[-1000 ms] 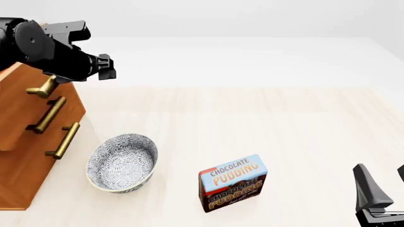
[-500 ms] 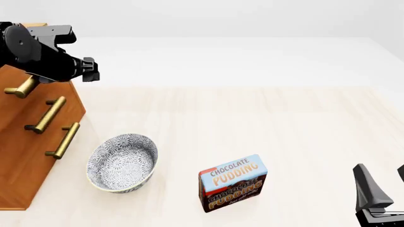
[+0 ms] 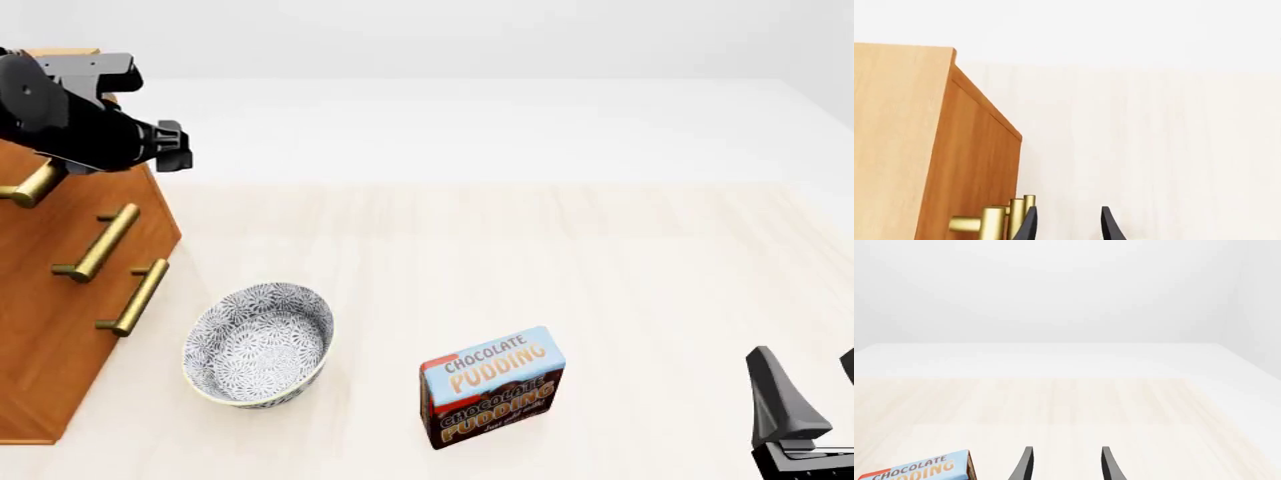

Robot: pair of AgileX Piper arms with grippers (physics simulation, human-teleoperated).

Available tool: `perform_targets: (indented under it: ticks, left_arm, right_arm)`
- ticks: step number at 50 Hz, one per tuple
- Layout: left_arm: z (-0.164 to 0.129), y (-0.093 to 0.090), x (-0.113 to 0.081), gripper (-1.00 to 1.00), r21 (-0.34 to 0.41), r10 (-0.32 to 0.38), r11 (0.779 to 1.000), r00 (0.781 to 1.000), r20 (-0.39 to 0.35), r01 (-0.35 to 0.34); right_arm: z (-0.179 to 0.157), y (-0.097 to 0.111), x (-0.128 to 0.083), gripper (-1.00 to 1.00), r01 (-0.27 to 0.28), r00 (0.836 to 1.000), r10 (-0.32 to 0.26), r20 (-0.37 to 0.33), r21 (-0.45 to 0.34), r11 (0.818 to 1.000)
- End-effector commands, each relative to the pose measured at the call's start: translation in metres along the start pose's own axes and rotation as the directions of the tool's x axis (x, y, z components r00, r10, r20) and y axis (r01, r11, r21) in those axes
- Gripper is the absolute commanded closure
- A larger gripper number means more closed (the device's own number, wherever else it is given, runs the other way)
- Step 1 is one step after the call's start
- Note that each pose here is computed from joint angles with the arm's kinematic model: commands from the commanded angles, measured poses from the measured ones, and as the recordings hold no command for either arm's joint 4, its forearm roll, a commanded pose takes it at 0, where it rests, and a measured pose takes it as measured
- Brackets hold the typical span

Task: Put the butter at the back in the top drawer of the cabinet and close it.

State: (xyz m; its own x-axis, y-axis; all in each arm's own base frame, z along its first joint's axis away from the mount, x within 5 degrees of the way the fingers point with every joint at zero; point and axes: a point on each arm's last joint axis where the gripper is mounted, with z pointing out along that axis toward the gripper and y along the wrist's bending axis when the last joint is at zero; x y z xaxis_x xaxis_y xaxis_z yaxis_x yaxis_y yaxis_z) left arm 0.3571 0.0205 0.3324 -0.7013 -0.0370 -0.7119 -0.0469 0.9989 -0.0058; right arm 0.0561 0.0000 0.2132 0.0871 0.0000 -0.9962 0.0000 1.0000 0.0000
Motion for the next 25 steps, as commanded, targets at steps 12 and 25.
perform_targets:
  ticks: [12,25]
  left_arm:
    - [0.021,0.035,0.007,-1.00,-0.078,-0.040,0.996,0.999,-0.033,0.037]
    - [0.025,0.046,0.012,-1.00,-0.098,-0.046,0.994,0.998,-0.033,0.042]
  right_arm:
    - [0.000,0.000,0.000,-1.00,0.000,1.000,0.000,0.000,0.000,1.000]
    - [0.000,0.000,0.000,-1.00,0.000,1.000,0.000,0.000,0.000,1.000]
